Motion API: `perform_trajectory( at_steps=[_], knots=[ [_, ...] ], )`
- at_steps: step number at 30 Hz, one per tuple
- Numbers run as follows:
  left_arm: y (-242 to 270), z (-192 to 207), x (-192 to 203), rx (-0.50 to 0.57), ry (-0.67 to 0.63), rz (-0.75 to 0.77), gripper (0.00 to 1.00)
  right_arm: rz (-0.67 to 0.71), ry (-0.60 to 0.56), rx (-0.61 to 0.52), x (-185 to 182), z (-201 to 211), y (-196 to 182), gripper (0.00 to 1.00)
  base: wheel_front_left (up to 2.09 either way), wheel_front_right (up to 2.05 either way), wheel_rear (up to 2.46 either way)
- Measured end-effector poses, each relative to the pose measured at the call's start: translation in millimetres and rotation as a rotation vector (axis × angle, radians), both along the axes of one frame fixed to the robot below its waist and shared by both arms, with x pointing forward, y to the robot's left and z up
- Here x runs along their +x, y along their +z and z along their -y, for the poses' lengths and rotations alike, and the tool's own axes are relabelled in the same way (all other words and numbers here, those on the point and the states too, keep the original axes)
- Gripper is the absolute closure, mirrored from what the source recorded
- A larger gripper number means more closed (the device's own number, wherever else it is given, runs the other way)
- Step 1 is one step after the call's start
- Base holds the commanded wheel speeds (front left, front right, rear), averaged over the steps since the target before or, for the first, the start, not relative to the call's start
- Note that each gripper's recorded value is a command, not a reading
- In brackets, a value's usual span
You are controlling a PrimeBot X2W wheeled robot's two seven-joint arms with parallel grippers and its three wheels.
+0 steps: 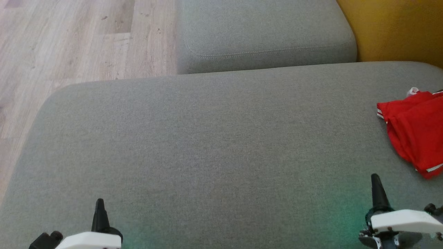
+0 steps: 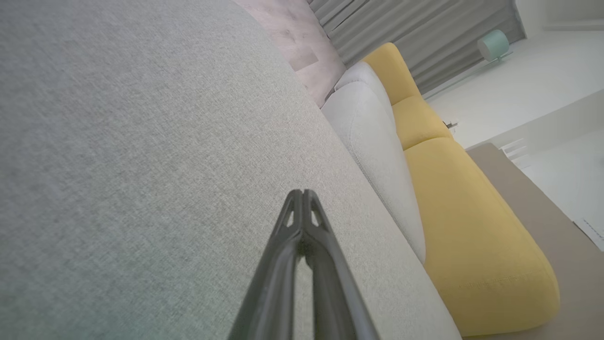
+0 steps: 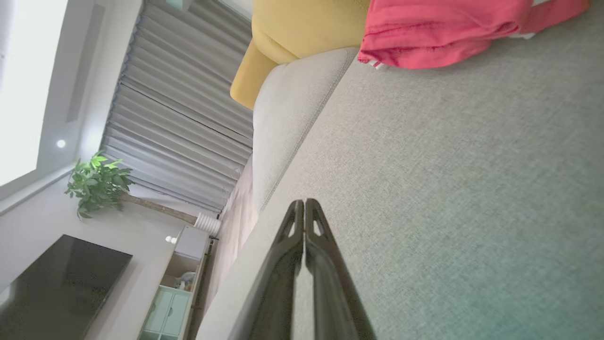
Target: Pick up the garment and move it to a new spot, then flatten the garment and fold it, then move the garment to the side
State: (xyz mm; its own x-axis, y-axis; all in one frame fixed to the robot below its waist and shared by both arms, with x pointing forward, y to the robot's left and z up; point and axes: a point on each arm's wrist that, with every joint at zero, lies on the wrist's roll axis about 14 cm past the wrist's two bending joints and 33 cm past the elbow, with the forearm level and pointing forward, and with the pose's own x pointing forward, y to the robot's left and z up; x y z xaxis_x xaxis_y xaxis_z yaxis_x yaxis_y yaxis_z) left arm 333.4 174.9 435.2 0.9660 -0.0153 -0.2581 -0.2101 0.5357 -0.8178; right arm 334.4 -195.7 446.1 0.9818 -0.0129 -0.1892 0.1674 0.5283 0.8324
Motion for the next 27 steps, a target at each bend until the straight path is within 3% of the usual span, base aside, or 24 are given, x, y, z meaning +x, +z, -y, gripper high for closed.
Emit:
perform_trajectory(
  at_steps=[27],
  knots=[
    [20, -8, 23, -0.318, 0.058, 0.066, 1.0, 0.044, -0.063, 0.311, 22, 7, 15, 1.0, 0.0, 0.0, 0.0]
  ],
)
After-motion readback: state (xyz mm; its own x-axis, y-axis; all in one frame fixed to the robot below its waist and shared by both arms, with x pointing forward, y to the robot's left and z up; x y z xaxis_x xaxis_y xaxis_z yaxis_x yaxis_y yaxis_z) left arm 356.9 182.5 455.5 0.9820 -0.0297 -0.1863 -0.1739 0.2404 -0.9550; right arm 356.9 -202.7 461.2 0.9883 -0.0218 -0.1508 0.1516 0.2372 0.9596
